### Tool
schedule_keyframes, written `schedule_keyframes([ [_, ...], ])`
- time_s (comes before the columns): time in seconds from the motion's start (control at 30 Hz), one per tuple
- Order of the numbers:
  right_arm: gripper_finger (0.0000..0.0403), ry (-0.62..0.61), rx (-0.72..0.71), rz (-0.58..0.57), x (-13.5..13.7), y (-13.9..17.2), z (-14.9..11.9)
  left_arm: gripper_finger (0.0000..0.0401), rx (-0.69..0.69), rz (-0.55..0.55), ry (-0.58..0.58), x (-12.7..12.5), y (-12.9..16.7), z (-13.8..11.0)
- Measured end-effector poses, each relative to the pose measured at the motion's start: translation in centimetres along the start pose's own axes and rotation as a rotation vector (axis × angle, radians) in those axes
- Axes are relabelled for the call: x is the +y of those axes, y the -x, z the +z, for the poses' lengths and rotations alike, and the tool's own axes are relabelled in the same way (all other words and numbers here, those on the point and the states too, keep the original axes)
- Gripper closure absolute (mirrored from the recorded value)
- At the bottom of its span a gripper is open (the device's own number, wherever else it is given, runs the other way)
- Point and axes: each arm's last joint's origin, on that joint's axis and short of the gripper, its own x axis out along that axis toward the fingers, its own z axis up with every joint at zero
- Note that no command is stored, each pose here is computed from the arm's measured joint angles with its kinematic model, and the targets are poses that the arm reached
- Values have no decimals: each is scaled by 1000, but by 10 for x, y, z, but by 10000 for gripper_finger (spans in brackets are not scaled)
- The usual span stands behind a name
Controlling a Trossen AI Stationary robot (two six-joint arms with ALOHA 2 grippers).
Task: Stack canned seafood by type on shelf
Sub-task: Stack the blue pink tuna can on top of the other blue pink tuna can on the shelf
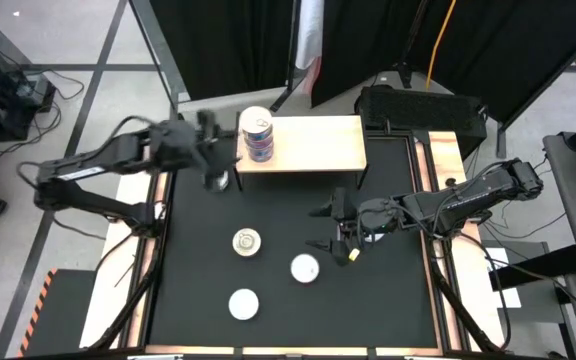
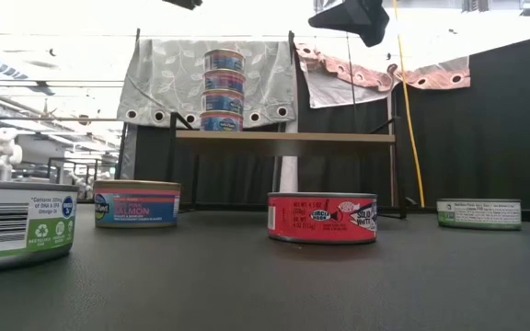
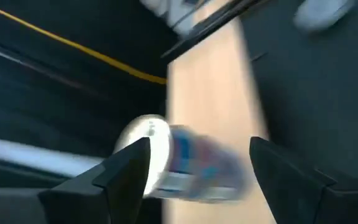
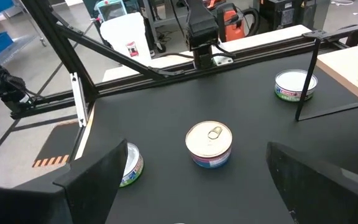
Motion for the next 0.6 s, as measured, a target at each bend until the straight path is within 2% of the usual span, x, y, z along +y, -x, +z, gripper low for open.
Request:
schedule_keyframes([
  [0.07,26,2,5,-2,0,0,0,125,-56,-85,114,-9,23,0],
  [0.17,26,8,15,-6,-1,0,-2,128,-148,-286,277,-22,54,-2],
  [0.27,26,22,21,-8,-1,0,-2,145,-148,-409,403,-36,66,-7],
  [0.37,26,11,22,-9,-1,0,-2,169,-92,-533,475,-57,62,-11],
  [0.47,26,-31,30,0,3,1,-4,195,-28,-650,479,-86,49,-13],
  [0.6,26,-72,50,37,16,1,-11,224,64,-716,476,-125,33,-16],
])
